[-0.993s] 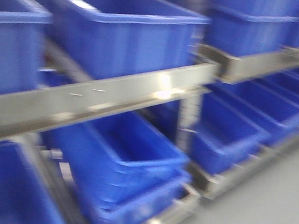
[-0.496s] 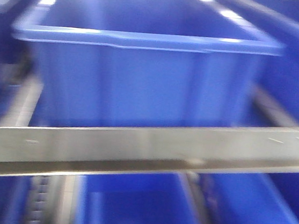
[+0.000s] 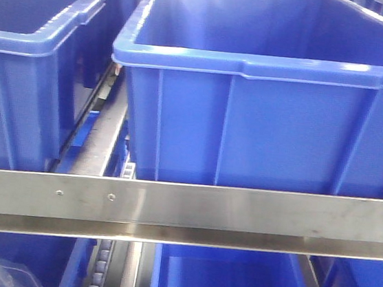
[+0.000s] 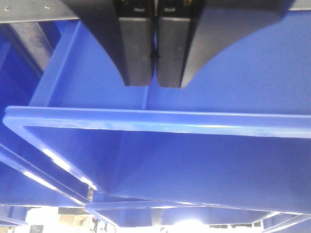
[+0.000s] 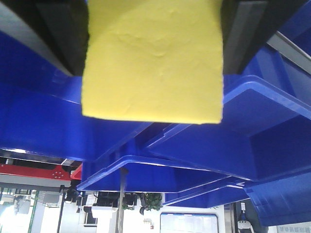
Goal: Place yellow foam block on left shelf second layer
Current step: 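Drive the base up to the shelf rack of blue bins, then lower the held cube into the blue bin on the shelf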
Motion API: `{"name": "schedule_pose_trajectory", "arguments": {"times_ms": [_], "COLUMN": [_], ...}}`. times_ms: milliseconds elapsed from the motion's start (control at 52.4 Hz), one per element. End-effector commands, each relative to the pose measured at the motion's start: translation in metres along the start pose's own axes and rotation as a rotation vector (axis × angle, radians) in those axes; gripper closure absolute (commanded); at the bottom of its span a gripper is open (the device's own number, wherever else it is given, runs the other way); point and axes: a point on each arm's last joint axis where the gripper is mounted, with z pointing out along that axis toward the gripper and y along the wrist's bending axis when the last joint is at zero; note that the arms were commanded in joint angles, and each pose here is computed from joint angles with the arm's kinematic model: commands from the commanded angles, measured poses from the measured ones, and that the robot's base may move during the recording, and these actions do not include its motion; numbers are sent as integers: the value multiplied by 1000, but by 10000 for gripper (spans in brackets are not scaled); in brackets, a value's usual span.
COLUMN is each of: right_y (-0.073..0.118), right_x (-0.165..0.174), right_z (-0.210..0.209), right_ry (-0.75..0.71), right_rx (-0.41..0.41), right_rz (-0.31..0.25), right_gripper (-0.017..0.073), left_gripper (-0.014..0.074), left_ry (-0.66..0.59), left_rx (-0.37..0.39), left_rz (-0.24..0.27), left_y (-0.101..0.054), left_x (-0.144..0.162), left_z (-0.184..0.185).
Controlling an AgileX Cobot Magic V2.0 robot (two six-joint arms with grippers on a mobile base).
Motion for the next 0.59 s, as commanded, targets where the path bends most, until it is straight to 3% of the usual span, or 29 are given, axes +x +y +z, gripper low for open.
{"name": "schedule_pose_trajectory", "arguments": {"times_ms": [0, 573], "right_y": [0, 0], "right_x": [-19, -19], "right_z": [-1, -1], "right_ry": [-121, -121], "right_rx": [-4, -4], "right_rz": [-15, -15], "right_gripper": [261, 261], "left_gripper": [458, 459], "left_ry": [-52, -52], "left_rx": [14, 14], "left_rz": [-2, -2], "left_y": [-1, -1], "left_x": [1, 1], "left_z": [1, 1]}}
